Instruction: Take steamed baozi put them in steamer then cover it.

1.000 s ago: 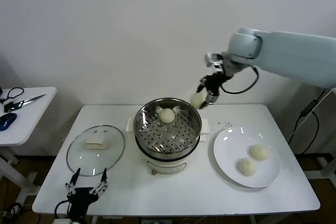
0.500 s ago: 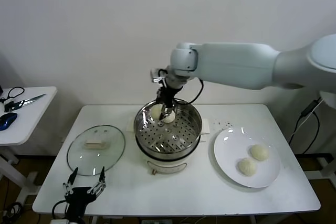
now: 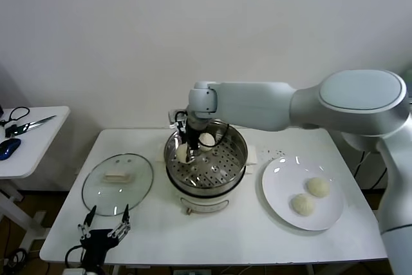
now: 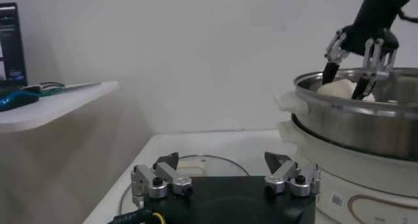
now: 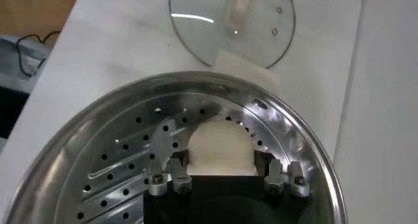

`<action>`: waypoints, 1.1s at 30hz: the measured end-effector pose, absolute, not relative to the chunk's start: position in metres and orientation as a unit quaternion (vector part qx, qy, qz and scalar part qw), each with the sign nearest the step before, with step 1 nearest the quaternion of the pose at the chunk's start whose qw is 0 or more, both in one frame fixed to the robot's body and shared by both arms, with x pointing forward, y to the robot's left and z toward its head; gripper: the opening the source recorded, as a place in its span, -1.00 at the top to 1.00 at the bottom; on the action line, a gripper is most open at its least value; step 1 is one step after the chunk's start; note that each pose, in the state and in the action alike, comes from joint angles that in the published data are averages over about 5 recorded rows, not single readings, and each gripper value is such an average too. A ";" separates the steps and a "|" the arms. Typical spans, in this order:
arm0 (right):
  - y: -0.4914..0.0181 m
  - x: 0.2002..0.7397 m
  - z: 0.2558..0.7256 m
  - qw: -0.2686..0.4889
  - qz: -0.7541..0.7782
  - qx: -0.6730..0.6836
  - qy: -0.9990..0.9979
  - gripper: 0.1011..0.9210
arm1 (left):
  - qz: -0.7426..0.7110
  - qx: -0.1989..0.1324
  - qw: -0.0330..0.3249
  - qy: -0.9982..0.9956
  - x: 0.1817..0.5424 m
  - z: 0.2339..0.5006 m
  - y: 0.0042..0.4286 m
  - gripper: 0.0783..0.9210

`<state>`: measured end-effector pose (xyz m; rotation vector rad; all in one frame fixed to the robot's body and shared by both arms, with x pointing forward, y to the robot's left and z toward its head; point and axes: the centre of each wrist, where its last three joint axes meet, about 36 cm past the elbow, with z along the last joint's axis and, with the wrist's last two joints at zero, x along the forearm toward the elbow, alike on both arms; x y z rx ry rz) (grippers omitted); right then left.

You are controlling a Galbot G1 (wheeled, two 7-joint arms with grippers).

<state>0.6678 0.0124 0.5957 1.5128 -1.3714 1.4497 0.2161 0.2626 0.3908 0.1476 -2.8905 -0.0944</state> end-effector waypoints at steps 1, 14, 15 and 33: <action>0.013 0.668 0.593 0.314 0.549 0.574 -0.520 -0.38 | -0.032 0.050 0.123 -0.991 0.216 0.391 0.262 -0.77; 0.004 0.670 0.604 0.297 0.560 0.579 -0.513 -0.76 | -0.032 0.048 0.123 -0.991 0.216 0.392 0.260 -0.77; -0.001 0.671 0.609 0.295 0.562 0.580 -0.512 -0.76 | -0.032 0.048 0.123 -0.991 0.216 0.392 0.260 -0.77; -0.252 0.634 0.649 0.389 0.535 0.538 -0.523 -0.76 | -0.034 0.045 0.119 -0.991 0.216 0.397 0.260 -0.77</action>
